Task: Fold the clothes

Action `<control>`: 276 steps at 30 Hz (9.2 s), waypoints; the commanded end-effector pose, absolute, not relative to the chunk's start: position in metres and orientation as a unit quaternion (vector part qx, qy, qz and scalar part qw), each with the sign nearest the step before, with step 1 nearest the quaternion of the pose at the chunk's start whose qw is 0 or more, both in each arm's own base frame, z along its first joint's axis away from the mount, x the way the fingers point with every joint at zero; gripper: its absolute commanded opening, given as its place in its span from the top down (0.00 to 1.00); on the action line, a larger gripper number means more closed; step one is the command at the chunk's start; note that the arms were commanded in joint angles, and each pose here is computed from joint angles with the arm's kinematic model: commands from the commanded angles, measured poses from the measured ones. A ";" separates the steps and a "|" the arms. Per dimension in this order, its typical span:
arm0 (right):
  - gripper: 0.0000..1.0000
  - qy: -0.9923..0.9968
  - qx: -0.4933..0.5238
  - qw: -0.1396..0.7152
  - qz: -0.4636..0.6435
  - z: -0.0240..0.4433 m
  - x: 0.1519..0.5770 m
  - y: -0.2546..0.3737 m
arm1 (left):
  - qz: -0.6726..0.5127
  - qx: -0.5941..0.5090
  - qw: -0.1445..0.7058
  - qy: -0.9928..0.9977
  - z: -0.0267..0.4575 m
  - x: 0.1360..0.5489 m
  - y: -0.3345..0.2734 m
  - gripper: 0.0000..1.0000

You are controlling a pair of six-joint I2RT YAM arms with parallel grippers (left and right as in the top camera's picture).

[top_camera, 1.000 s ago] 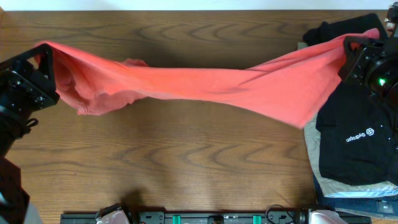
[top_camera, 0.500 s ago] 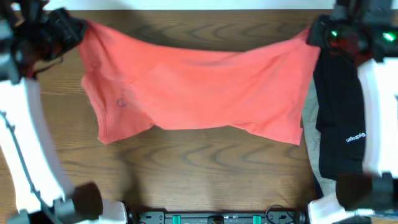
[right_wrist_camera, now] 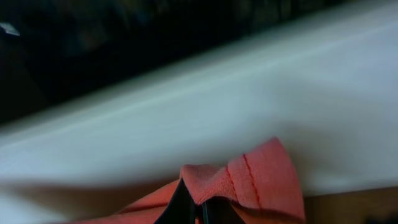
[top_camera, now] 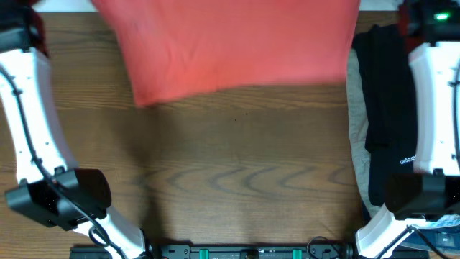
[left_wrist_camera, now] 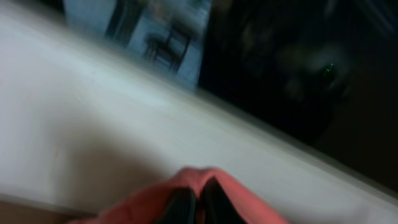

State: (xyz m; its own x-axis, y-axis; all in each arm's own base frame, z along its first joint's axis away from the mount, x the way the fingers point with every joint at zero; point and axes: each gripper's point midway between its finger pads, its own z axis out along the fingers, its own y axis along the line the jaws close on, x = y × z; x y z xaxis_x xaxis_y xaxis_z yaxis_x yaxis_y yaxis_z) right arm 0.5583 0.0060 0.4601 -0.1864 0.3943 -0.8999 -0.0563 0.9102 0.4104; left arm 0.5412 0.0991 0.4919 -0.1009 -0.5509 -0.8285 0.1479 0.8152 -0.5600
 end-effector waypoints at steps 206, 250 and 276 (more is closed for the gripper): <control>0.33 0.942 0.160 0.293 0.014 -0.006 0.483 0.026 | -0.131 -0.082 0.223 0.963 0.072 0.484 0.015 0.94; 0.99 0.985 0.160 -0.036 -0.051 0.073 0.276 0.010 | -0.034 -0.258 -0.139 0.956 0.126 0.242 0.070 0.94; 0.34 0.994 0.086 -0.045 0.053 0.047 0.270 0.008 | -0.040 -0.300 -0.085 0.949 0.105 0.268 0.073 0.27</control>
State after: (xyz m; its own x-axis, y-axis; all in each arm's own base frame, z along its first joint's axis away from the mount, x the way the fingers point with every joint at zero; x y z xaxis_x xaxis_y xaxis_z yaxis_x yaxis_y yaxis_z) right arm 0.2773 0.0019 0.0564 -0.9736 0.2145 0.0779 0.2186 0.9747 0.0475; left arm 0.2643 0.0794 0.1049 -0.8153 -0.5500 0.1810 -0.5563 0.8308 0.0190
